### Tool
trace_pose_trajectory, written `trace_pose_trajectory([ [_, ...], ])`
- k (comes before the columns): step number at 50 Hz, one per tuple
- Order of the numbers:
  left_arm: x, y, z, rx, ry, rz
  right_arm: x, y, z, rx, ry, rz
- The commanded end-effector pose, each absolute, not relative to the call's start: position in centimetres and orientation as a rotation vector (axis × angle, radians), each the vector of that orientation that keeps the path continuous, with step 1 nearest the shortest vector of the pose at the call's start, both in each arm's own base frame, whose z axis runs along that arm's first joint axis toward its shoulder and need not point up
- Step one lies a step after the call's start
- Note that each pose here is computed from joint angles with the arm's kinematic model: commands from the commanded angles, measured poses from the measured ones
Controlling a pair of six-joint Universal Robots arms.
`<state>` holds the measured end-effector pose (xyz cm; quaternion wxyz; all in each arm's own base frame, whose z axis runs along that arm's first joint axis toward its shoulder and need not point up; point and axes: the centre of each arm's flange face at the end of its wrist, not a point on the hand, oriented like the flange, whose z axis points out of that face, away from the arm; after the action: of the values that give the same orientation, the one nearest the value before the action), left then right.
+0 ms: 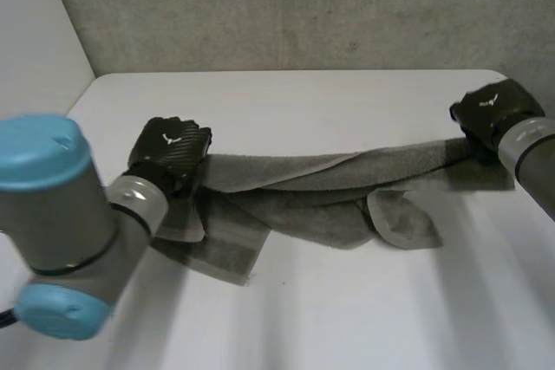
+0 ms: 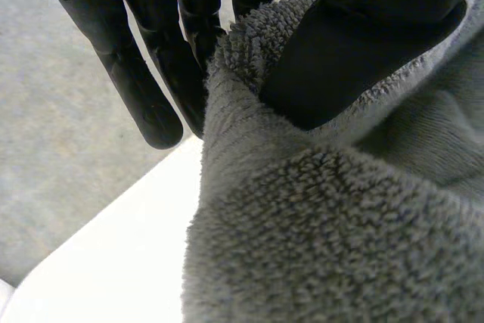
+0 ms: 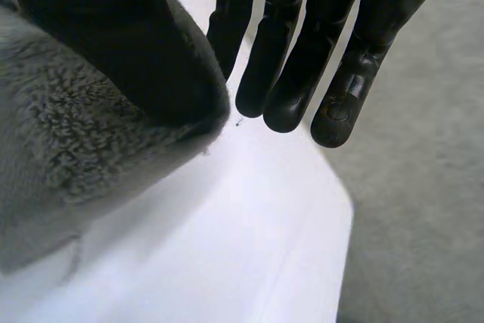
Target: Fold the towel.
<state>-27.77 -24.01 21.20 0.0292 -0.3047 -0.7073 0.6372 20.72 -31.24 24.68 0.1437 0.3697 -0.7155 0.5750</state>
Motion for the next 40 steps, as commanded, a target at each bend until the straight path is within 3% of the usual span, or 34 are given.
trace_pose_trajectory([
  [1, -24.3, -23.3, 20.6, -1.171, -2.403, 1.571, 20.2, -27.4, 22.6, 1.406, -2.162, 1.3],
  [10, -22.9, -25.4, 18.6, -1.391, -2.488, 1.456, 20.8, -27.0, 20.4, 1.609, -2.14, 1.144],
  [18, -24.9, -31.1, 18.5, -1.383, -2.368, 1.736, 22.8, -32.0, 20.6, 1.502, -2.0, 1.298],
  [20, -26.0, -34.3, 20.9, -1.31, -2.196, 2.059, 24.5, -34.7, 23.4, 1.356, -1.858, 1.511],
  [21, -26.0, -34.3, 20.9, -1.31, -2.194, 2.061, 24.6, -34.7, 23.4, 1.355, -1.857, 1.512],
  [23, -27.3, -36.8, 24.9, -1.159, -1.906, 2.444, 26.2, -37.3, 28.7, 1.094, -1.671, 1.847],
  [24, -27.3, -36.8, 25.0, -1.158, -1.905, 2.446, 26.2, -37.3, 28.7, 1.092, -1.67, 1.849],
  [26, -28.2, -38.3, 30.4, -0.908, -1.468, 2.82, 26.6, -38.7, 35.6, 0.739, -1.396, 2.234],
  [27, -28.2, -38.3, 30.4, -0.906, -1.466, 2.822, 26.6, -38.7, 35.7, 0.737, -1.394, 2.236],
  [29, -27.9, -37.7, 36.6, -0.643, -1.036, 3.028, 26.2, -37.5, 41.1, 0.503, -1.101, 2.483],
  [31, -27.5, -37.1, 38.6, -0.556, -0.911, 3.052, 25.8, -36.6, 42.8, 0.432, -0.987, 2.535],
  [35, -26.7, -36.7, 39.8, -0.511, -0.905, 3.012, 25.8, -35.9, 42.7, 0.46, -0.965, 2.517],
  [40, -26.0, -37.4, 37.4, -0.531, -1.086, 2.905, 26.1, -35.7, 38.4, 0.646, -1.174, 2.41],
])
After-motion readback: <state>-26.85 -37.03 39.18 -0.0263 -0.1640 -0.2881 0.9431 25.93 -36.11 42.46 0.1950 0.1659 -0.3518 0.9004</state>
